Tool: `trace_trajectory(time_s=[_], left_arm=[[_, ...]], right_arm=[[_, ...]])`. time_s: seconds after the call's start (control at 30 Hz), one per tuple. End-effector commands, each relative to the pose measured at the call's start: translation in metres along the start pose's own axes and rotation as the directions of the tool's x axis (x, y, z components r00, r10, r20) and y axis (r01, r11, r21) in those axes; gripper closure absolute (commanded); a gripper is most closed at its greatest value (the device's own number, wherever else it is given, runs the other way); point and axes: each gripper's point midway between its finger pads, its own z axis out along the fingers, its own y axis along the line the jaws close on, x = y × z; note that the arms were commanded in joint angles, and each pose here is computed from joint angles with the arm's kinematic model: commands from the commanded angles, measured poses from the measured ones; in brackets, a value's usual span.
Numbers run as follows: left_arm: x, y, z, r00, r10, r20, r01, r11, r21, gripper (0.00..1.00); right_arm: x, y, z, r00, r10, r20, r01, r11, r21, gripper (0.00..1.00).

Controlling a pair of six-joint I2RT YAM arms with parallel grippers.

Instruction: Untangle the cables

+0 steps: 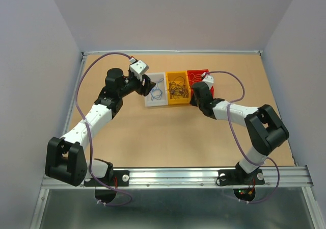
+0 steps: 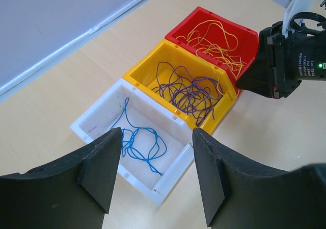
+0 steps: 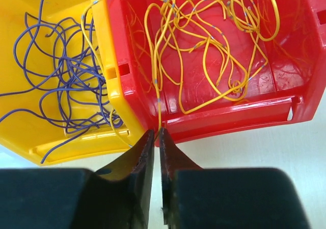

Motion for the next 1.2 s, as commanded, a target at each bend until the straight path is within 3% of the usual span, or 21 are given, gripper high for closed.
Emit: trace_trajectory(time_s=[0.0,0.03,0.13,0.4,0.6,0.77,1.0,1.17], left_arm=[[-0.016,-0.001,-0.003,0.997,0.041,0.06,-0.041,0.999,0.005,0.31],[-0.016,0.0,-0.003,0.997,0.042,0.06,-0.043,0.999,0.003,0.31],[-0.015,0.0,-0.002,0.998,0.04,0.056,-0.041,0.999,0.004,0.31],[-0.014,0.001,-0.001,0.998,0.037,0.052,-0.038,0.999,0.0,0.31],[-0.015,0.002,-0.001,0.998,0.041,0.052,-0.04,0.999,-0.006,0.31],[-0.011,0.004,0.002,0.998,0.037,0.042,-0.037,0.999,-0.008,0.31],[-0.009,0.006,0.004,0.999,0.033,0.033,-0.033,0.999,-0.012,0.31],[-0.007,0.005,0.004,0.999,0.035,0.03,-0.034,0.999,-0.011,0.31]], right_arm=[[-0.025,0.014,-0.002,0.998,0.033,0.06,-0.031,0.999,-0.037,0.89],[-0.025,0.012,-0.004,0.997,0.032,0.064,-0.03,0.999,-0.034,0.96],[-0.037,0.011,-0.014,0.994,0.044,0.097,-0.04,0.998,-0.042,1.0],[-0.082,0.014,-0.029,0.982,0.044,0.185,-0.032,0.997,-0.067,0.99],[-0.105,-0.011,-0.017,0.977,0.07,0.202,-0.063,0.997,-0.037,0.99],[-0.112,-0.03,-0.001,0.98,0.072,0.188,-0.071,0.997,-0.012,0.99],[-0.081,-0.04,0.042,0.995,0.027,0.097,-0.031,0.999,0.041,0.99],[-0.075,-0.041,0.047,0.996,0.028,0.083,-0.032,0.998,0.049,0.97]])
